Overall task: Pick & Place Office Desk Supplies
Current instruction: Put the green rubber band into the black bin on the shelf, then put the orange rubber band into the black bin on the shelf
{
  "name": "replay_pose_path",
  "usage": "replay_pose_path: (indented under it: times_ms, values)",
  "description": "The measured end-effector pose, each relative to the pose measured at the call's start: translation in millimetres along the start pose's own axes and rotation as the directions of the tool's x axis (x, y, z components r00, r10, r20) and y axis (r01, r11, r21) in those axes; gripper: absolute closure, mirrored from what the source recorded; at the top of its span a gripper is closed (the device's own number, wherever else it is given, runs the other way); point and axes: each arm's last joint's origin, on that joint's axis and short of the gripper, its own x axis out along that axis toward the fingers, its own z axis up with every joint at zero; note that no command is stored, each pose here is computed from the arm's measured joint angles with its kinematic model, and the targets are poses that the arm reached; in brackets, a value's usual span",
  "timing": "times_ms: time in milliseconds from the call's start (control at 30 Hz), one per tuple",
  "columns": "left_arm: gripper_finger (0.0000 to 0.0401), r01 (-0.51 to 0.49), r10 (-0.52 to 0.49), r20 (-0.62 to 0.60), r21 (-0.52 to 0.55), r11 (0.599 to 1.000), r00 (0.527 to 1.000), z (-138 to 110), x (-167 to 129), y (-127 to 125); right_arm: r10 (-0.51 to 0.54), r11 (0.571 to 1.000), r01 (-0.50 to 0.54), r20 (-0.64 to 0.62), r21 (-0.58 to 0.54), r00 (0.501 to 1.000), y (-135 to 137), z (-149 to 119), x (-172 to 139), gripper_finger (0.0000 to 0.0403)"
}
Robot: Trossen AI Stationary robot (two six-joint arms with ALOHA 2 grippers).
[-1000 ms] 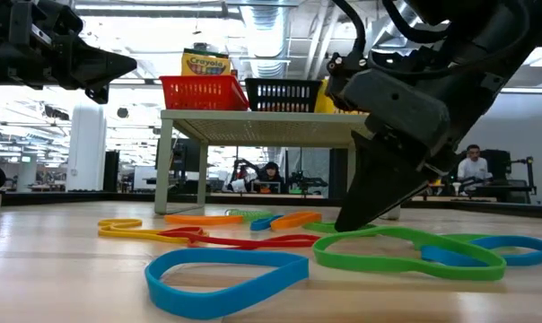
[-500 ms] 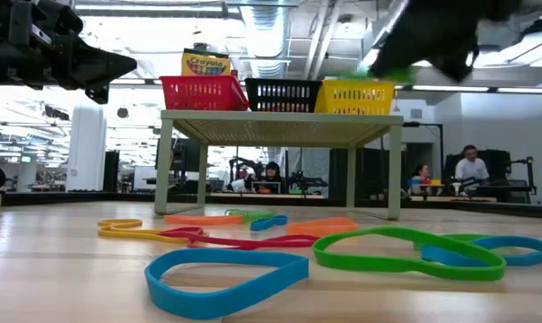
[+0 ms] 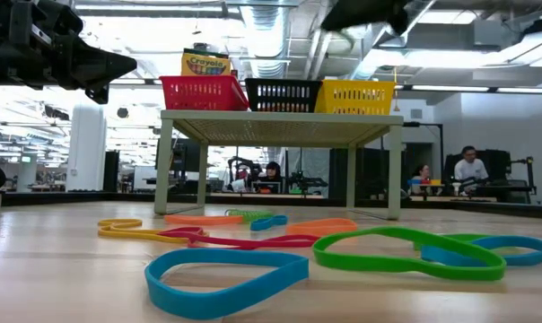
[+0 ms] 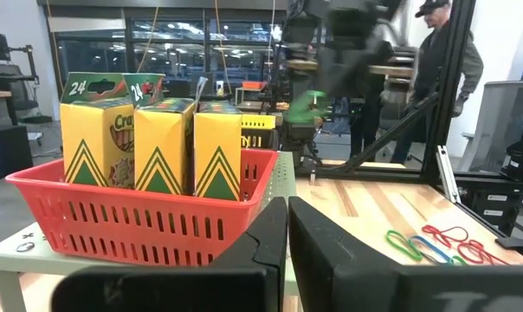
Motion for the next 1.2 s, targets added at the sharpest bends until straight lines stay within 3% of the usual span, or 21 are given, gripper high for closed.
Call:
replay_pose_path:
  times_ms: [200,367,767,900,1200]
  values:
    - [0.0393,0.0,0.0,0.0,0.0,1.0,1.0,0.0,0.0,0.0,-0.16,0.987,0.16,0.009,0.004,0.987,-48.2,18.1,30.0,0.0403]
    - [0.0393,0.0,0.0,0.0,0.0,1.0,1.0,0.0,0.0,0.0,-0.144,0.989,0.144,0.025,0.026,0.989,-71.1,28.2,47.4,0.0403]
    - [0.0393,0.0,0.0,-0.005,0.0,1.0,1.0,-0.4,0.3,0.0,-0.122,0.992,0.122,-0.023,-0.004,0.992,-75.7,19.7,74.3,0.0399]
    - [0.0393,0.0,0.0,-0.005,0.0,1.0,1.0,-0.4,0.3,0.0,-0.112,0.993,0.112,-0.006,-0.038,0.994,-72.7,21.2,72.8,0.0368]
    - [0.0393,0.0,0.0,-0.007,0.0,1.0,1.0,-0.6,0.5,0.0,-0.097,0.991,0.098,0.015,-0.086,0.995,-65.1,24.9,66.7,0.0254]
